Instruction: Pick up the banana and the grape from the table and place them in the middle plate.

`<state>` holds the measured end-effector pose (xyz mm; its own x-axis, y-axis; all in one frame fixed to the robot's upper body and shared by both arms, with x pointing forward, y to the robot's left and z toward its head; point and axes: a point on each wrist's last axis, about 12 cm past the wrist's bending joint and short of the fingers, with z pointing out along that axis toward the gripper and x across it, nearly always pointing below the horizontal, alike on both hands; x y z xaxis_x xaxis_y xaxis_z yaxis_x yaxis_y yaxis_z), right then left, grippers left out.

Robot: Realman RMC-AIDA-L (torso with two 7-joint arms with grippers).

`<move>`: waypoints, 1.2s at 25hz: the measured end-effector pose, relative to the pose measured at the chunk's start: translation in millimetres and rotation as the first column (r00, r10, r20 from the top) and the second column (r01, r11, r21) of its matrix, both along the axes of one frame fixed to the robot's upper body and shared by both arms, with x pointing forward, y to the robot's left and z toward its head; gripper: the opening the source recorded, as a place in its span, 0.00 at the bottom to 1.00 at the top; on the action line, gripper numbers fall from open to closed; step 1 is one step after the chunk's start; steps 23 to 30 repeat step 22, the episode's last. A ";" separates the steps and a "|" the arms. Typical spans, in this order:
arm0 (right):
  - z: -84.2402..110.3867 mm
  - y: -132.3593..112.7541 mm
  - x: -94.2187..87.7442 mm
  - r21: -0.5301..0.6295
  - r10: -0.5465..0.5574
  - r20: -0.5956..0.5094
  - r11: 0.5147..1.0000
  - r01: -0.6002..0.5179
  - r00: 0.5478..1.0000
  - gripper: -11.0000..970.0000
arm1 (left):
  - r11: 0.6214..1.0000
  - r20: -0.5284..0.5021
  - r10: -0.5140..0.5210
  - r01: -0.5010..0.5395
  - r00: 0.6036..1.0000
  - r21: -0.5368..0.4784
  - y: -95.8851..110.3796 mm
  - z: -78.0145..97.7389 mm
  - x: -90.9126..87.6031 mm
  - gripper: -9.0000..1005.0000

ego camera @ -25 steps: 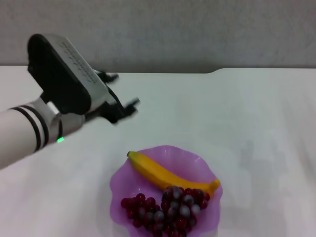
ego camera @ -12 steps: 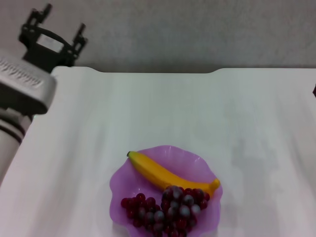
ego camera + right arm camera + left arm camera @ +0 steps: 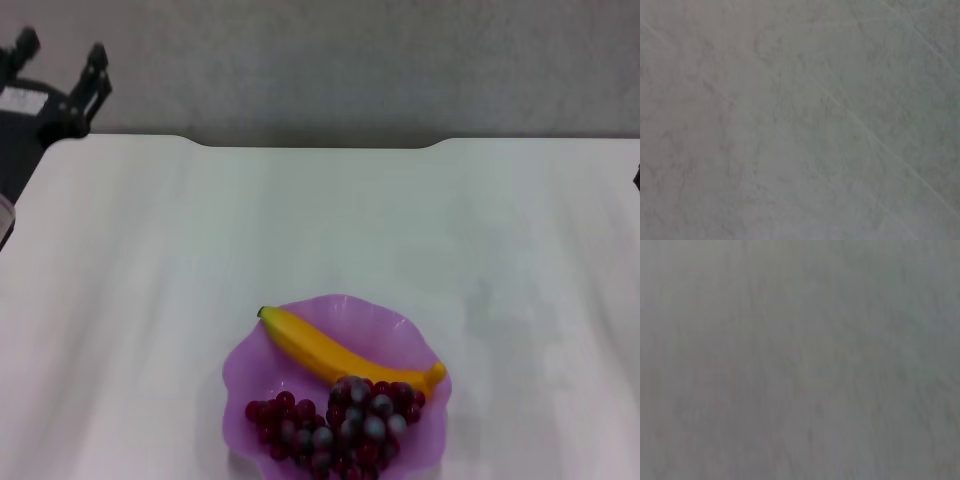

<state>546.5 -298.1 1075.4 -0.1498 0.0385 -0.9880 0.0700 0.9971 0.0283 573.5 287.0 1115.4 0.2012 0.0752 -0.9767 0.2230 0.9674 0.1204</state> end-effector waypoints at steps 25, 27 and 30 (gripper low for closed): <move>27.3 31.3 -6.4 -0.170 0.217 -0.019 0.961 -0.218 0.976 0.64 | 0.966 -0.307 0.256 -0.256 0.917 0.042 54.9 -21.3 -1.1 0.74; 27.3 31.3 -6.4 -0.170 0.217 -0.019 0.961 -0.218 0.976 0.64 | 0.966 -0.307 0.256 -0.256 0.917 0.042 54.9 -21.3 -1.1 0.74; 27.3 31.3 -6.4 -0.170 0.217 -0.019 0.961 -0.218 0.976 0.64 | 0.966 -0.307 0.256 -0.256 0.917 0.042 54.9 -21.3 -1.1 0.74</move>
